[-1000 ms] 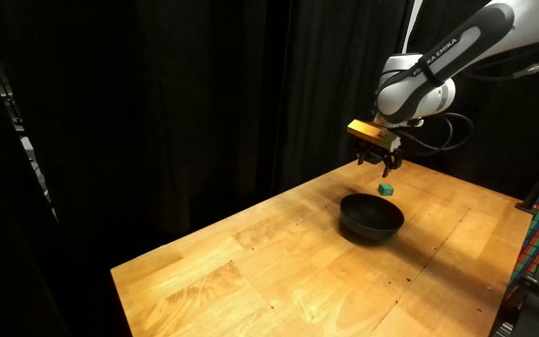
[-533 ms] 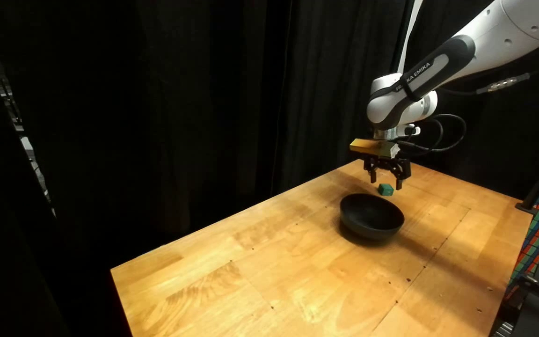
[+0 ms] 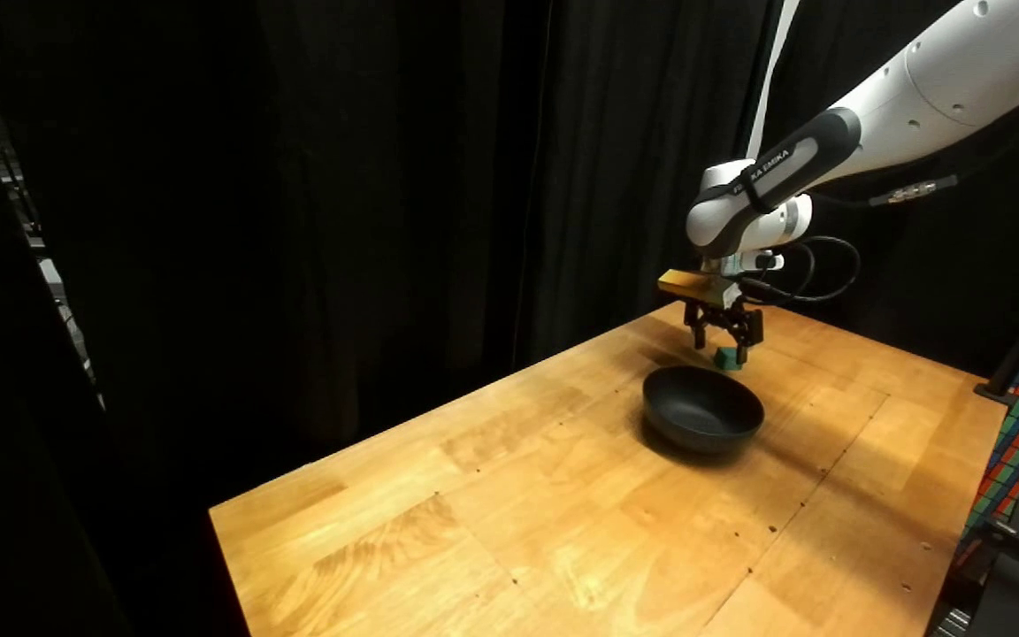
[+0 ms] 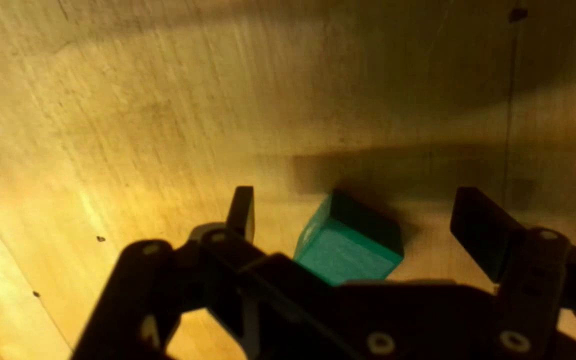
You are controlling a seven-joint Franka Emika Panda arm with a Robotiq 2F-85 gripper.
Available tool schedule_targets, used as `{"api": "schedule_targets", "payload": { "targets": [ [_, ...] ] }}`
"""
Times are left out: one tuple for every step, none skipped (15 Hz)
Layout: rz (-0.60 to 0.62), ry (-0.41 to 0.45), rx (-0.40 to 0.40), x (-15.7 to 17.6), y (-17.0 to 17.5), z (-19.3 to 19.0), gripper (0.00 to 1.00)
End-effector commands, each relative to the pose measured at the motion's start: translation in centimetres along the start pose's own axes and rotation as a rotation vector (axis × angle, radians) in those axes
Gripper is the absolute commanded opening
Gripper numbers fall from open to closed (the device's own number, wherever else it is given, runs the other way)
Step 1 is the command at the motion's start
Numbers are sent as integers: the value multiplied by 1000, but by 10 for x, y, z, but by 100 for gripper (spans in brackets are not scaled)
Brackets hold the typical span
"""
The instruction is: Put the green block in the black bowl
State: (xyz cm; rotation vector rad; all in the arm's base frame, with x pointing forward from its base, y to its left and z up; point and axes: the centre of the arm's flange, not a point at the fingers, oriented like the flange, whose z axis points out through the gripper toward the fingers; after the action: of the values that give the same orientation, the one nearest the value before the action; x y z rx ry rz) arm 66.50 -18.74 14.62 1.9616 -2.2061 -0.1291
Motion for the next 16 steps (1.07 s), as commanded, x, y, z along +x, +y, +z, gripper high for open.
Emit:
{"api": "schedule_targets", "payload": {
  "targets": [
    [70,-15,38,16,-25,2,100],
    [82,-20,40,19,-26,4,100],
    [97,-26,38,22,-28,5,100],
    [107,-23,38,25,-28,7,75],
    [111,-18,31,26,-27,8,74],
    [121,-22,28,28,-27,8,65],
    [126,-19,27,30,-25,8,58],
    [127,-18,27,31,-24,8,51],
    [130,-19,34,33,-22,5,42],
    [136,-20,41,34,-20,3,35],
    [143,-21,49,35,-18,-1,27],
    [147,-27,57,33,-15,-7,21],
    [141,-44,70,28,-8,-16,21],
    [134,-60,79,23,-2,-24,21],
    [121,-89,87,15,6,-35,21],
    [110,-124,93,8,14,-44,21]
  ]
}}
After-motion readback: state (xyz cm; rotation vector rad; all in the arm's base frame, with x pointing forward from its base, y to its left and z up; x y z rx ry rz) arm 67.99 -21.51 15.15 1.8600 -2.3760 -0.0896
